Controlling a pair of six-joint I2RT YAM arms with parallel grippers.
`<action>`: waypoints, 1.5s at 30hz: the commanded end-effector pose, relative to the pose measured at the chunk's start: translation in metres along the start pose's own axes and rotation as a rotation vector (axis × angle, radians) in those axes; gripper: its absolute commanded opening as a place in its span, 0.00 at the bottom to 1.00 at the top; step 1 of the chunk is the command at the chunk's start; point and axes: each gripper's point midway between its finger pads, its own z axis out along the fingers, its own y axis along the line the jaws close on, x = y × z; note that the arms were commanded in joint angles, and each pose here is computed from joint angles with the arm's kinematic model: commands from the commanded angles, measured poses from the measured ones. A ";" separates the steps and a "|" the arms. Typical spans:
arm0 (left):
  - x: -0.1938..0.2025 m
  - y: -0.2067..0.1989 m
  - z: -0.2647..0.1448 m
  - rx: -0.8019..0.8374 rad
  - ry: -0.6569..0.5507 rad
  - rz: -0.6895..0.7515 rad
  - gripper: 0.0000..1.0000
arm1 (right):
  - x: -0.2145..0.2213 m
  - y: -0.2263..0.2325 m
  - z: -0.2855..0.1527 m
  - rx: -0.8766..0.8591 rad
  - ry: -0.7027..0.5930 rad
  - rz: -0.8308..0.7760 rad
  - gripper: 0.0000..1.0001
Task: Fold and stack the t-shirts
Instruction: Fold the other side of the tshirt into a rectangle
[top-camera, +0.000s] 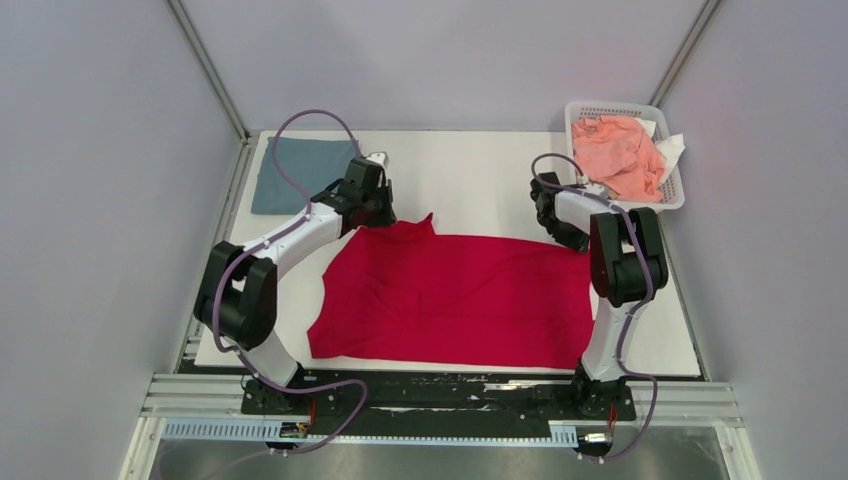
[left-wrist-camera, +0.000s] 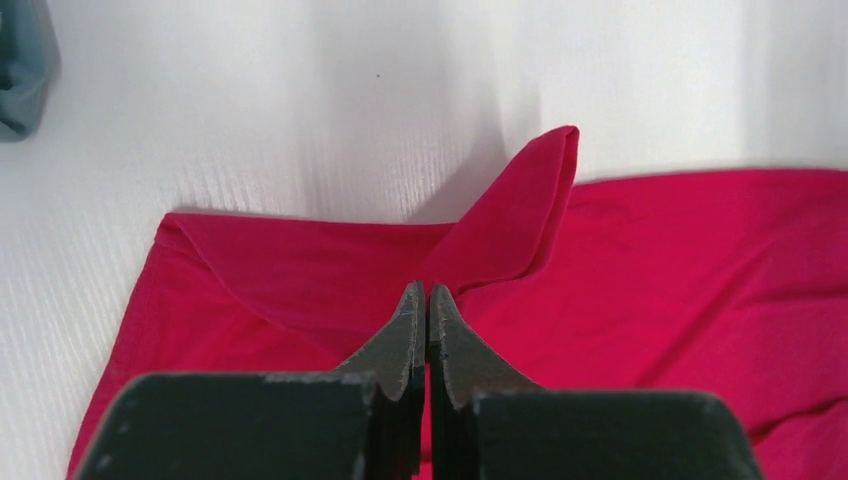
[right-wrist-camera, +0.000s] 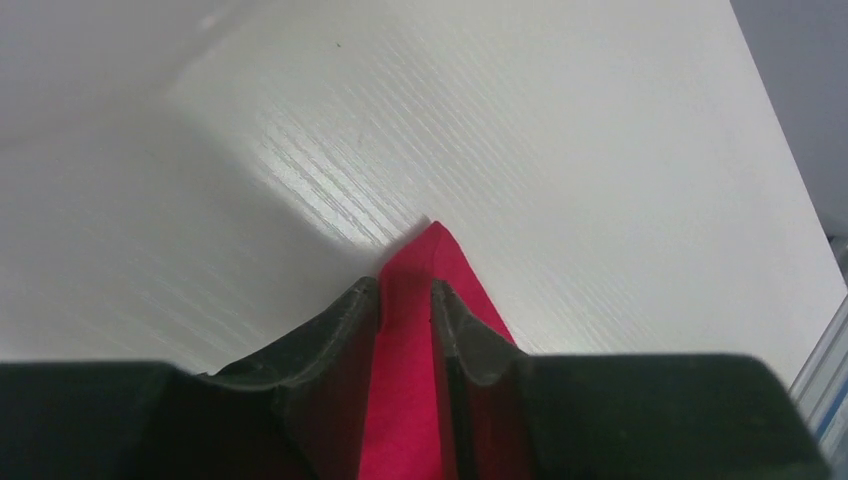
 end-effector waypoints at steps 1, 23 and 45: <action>-0.019 -0.007 -0.015 0.022 -0.077 -0.003 0.00 | -0.007 0.005 0.000 0.000 -0.006 0.030 0.25; 0.009 -0.019 -0.052 0.123 -0.074 -0.032 0.00 | -0.011 -0.018 -0.054 -0.158 -0.070 0.095 0.00; 0.075 0.008 -0.138 0.121 -0.113 -0.132 0.00 | 0.015 -0.064 -0.096 -0.269 -0.137 0.126 0.00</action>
